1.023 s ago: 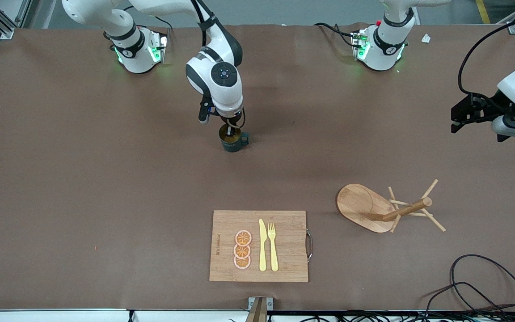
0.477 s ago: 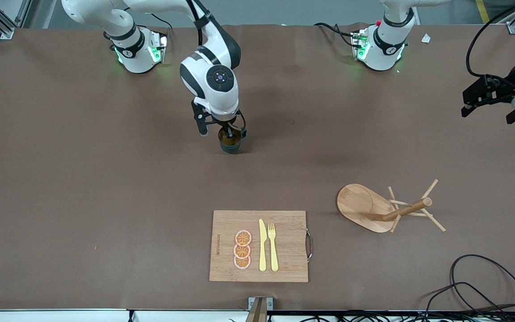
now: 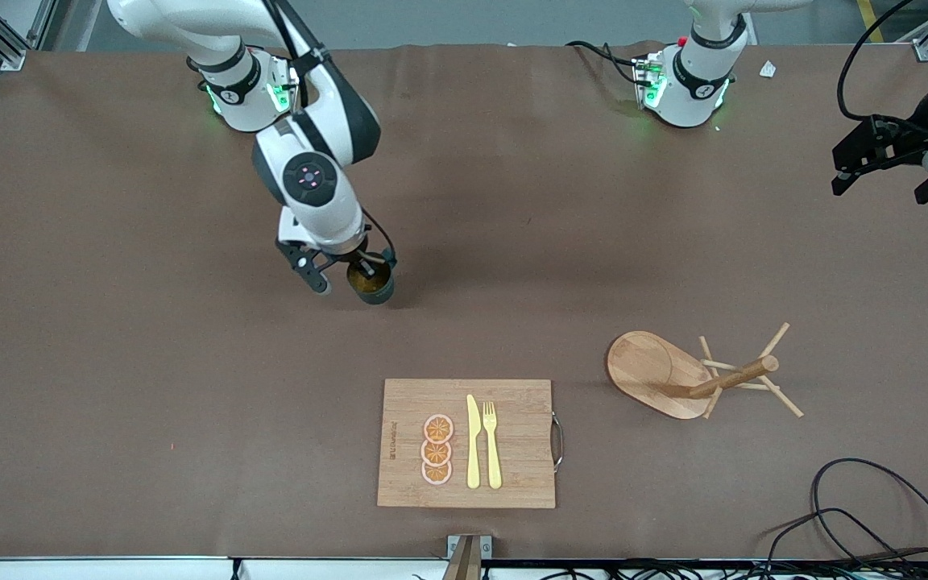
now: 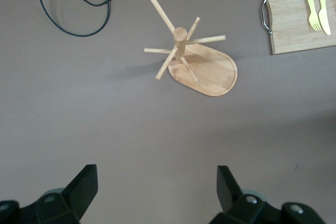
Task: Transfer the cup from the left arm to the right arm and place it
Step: 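Carry the teal mug sideways with the right gripper and lower it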
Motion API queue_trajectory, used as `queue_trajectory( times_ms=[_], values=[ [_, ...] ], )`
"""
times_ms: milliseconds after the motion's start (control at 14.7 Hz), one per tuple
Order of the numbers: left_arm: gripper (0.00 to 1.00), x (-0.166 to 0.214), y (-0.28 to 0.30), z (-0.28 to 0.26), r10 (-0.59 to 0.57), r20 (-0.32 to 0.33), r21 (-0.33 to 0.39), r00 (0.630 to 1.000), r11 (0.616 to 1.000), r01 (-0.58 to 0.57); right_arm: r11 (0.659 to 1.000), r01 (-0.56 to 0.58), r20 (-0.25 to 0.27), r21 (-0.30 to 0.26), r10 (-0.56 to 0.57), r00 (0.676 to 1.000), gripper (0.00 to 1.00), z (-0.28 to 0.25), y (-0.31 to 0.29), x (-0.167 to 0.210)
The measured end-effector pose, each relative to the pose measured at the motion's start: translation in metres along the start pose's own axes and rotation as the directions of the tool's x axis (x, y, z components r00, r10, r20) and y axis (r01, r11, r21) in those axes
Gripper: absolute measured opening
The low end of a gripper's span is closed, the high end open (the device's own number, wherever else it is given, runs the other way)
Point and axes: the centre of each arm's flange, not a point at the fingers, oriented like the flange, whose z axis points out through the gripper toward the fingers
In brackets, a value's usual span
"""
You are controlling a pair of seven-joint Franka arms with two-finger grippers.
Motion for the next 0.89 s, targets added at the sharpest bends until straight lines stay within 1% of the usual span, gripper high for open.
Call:
queue_trajectory(
  times_ms=[136,205,273,341,409,477,545,682,750,886],
  values=[
    [1.00,0.000,0.001,0.000,-0.001,0.004,0.000,1.000,1.000,0.001,0.990,0.141,0.007,-0.007,-0.141,0.990,0.04,0.001,0.010,0.027],
    [1.00,0.000,0.001,0.001,0.000,0.013,0.000,1.000,1.000,0.000,0.976,0.219,0.015,-0.015,-0.219,0.976,0.04,0.002,0.016,0.044],
    [1.00,0.001,0.001,0.000,0.000,0.020,-0.001,1.000,1.000,0.000,0.954,0.300,0.024,-0.018,-0.299,0.954,0.04,0.003,0.024,0.062],
    [1.00,0.004,0.001,-0.001,0.000,0.024,-0.002,1.000,1.000,0.000,0.925,0.379,0.032,-0.016,-0.379,0.925,0.04,0.003,0.034,0.083],
    [1.00,0.006,0.000,-0.002,-0.001,0.026,-0.002,1.000,1.000,0.001,0.889,0.458,0.039,-0.011,-0.457,0.889,0.04,0.002,0.044,0.103],
    [1.00,0.009,0.000,-0.001,-0.002,0.028,-0.001,1.000,1.000,0.002,0.847,0.532,0.046,-0.005,-0.531,0.846,0.04,0.002,0.055,0.122],
    [1.00,0.011,-0.001,0.001,-0.003,0.031,-0.001,1.000,1.000,0.003,0.795,0.606,0.056,0.001,-0.605,0.794,0.04,0.001,0.067,0.140],
    [1.00,0.013,-0.001,0.002,-0.003,0.034,-0.001,0.999,1.000,0.003,0.679,0.734,0.065,0.020,-0.733,0.677,0.04,0.000,0.091,0.174],
    [1.00,0.014,0.000,0.003,-0.001,0.035,-0.001,0.999,1.000,0.001,0.613,0.790,0.062,0.031,-0.790,0.610,0.04,-0.002,0.104,0.190],
    [1.00,0.019,0.001,0.004,0.003,0.037,-0.003,0.999,1.000,-0.003,0.465,0.884,0.048,0.052,-0.885,0.463,0.04,-0.004,0.132,0.225]
  ],
)
